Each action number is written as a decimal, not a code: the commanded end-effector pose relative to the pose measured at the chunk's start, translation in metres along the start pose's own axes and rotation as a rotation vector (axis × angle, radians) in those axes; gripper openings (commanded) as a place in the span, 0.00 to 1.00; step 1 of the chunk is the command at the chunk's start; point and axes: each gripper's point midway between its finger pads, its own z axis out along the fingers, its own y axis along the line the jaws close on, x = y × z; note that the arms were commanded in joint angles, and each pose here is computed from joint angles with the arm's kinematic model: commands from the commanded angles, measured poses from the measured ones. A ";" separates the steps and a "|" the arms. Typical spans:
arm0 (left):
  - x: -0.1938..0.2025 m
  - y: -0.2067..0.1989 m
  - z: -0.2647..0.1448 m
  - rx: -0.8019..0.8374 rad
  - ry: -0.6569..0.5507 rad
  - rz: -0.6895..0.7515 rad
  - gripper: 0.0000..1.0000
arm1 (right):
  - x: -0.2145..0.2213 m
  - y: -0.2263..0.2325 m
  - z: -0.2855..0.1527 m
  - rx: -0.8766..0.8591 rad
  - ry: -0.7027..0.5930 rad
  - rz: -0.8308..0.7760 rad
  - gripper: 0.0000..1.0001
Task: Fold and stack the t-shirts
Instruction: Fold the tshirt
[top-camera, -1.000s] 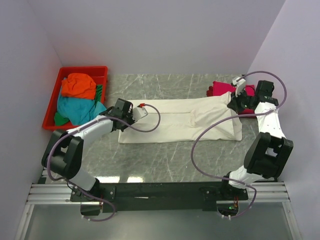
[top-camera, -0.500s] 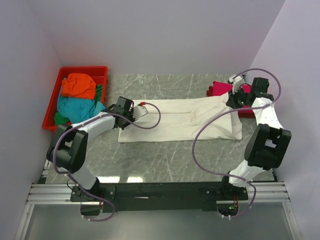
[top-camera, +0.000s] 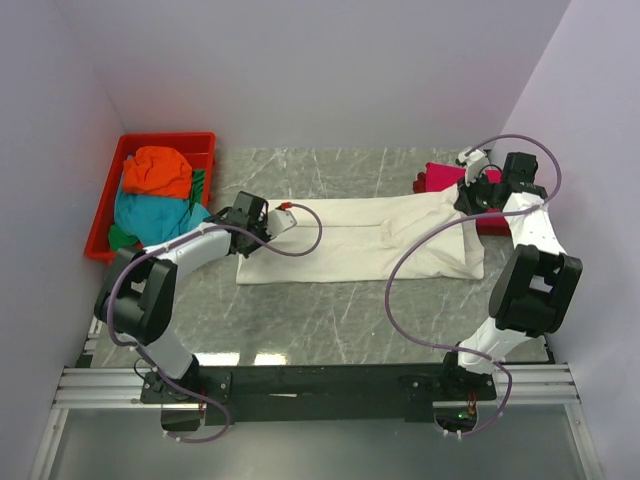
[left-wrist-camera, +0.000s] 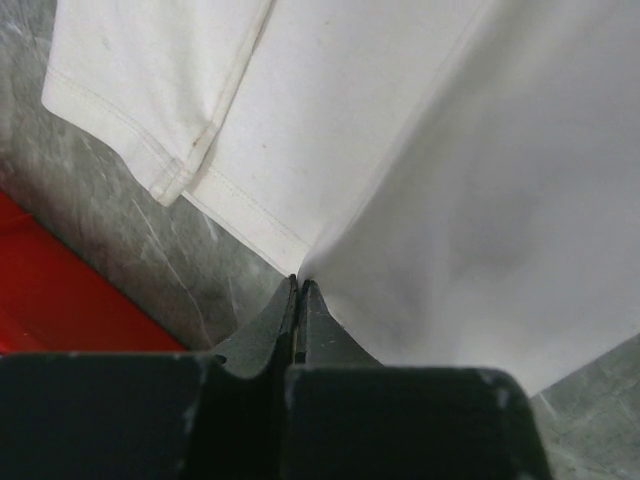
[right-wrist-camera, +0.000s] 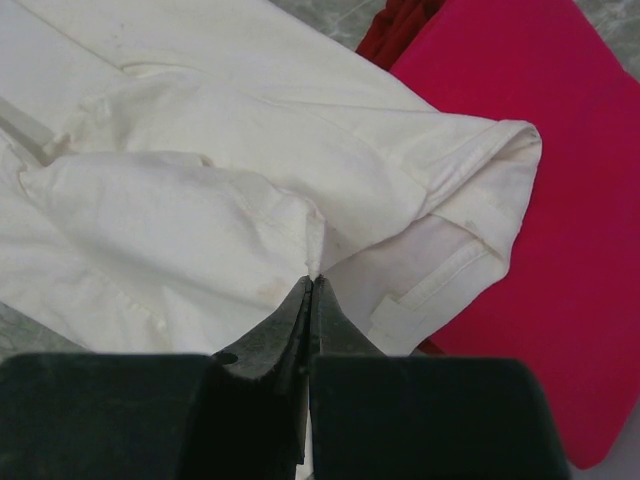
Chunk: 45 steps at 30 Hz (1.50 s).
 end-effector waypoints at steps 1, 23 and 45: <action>-0.012 0.016 -0.001 -0.035 -0.020 0.001 0.01 | -0.022 -0.017 -0.003 0.060 -0.037 -0.033 0.00; -0.036 0.013 -0.159 -0.238 -0.536 -0.364 0.75 | -0.030 0.111 0.067 -0.306 0.188 -0.322 0.61; -0.033 0.001 -0.172 -0.244 -0.669 -0.377 0.77 | 0.025 0.118 0.109 -0.385 0.533 -0.769 0.41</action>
